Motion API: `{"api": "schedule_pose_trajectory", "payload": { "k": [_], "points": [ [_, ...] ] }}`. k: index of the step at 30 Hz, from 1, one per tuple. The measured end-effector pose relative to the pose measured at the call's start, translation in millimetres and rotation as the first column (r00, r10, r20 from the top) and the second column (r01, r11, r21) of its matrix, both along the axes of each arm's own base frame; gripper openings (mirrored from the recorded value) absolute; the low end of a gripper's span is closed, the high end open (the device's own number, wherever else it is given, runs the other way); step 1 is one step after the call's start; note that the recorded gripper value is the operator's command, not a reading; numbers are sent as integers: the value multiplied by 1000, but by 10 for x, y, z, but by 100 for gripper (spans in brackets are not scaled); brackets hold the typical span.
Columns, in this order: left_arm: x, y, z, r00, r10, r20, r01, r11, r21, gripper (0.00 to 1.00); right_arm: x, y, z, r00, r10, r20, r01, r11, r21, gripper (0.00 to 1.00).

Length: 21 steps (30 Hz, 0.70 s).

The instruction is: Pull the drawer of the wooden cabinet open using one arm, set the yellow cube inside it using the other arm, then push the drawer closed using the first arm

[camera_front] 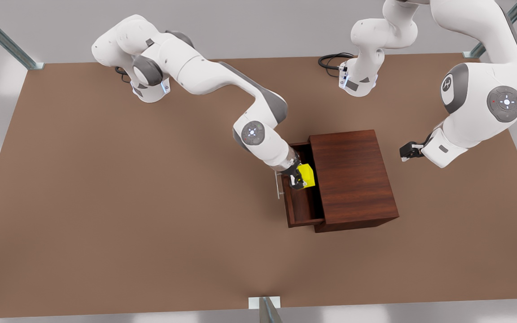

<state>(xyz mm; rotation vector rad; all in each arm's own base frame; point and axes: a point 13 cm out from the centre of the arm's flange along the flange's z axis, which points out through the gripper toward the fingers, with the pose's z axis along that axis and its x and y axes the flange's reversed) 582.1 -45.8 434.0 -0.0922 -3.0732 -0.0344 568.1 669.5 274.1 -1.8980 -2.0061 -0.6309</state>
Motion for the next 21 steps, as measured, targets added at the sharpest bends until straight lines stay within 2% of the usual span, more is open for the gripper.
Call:
{"api": "schedule_pose_trajectory", "payload": {
  "k": [1, 2, 3, 7, 9, 11, 14, 15, 16, 18, 21],
  "points": [
    [-2, 1, -1, 1000, -2, -1, 2, 1000, 0, 100, -2, 2, -26, 1000, -11, -8, 11, 1000, 0, 62],
    [-3, 2, -1, 1000, -4, -1, 4, 1000, 0, 100, -5, 5, -38, 1000, -22, -15, 22, 1000, 0, 75],
    [-5, 4, 0, 1000, -5, -1, 5, 1000, 0, 100, -10, 9, -44, 999, -31, -22, 31, 1000, 1, 100],
    [-8, 13, 7, 1000, -7, -1, 7, 1000, 0, 100, -8, 4, -47, 997, -63, -43, 63, 998, 2, 100],
    [-12, 24, 26, 1000, -7, 2, 7, 1000, 0, 100, 108, -132, 157, 995, -88, -44, 89, 996, 5, 100],
    [-35, 49, 67, 1000, 3, -1, -3, 1000, 0, 100, 570, -704, 583, 986, -158, -58, 159, 987, 18, 100],
    [-97, -31, 66, 998, 55, -27, -56, 998, -11, 100, 1512, -2340, 991, 951, -300, -75, 301, 954, -11, 100],
    [-87, -145, 90, 995, 91, -30, -92, 995, -44, 36, 1688, -3043, 1176, 941, -333, -55, 330, 943, -48, 100],
    [-47, -295, 146, 991, 133, -25, -135, 988, -82, 0, 1746, -3780, 1202, 937, -349, -37, 342, 932, -117, 100],
    [121, -778, 131, 975, 220, -24, -222, 965, -143, 0, 1593, -5183, 1057, 949, -316, -15, 299, 911, -283, 100],
    [222, -1876, 143, 948, 318, -25, -316, 929, -192, 0, 843, -6600, 793, 980, -180, -87, 123, 884, -450, 100]
  ]
}}
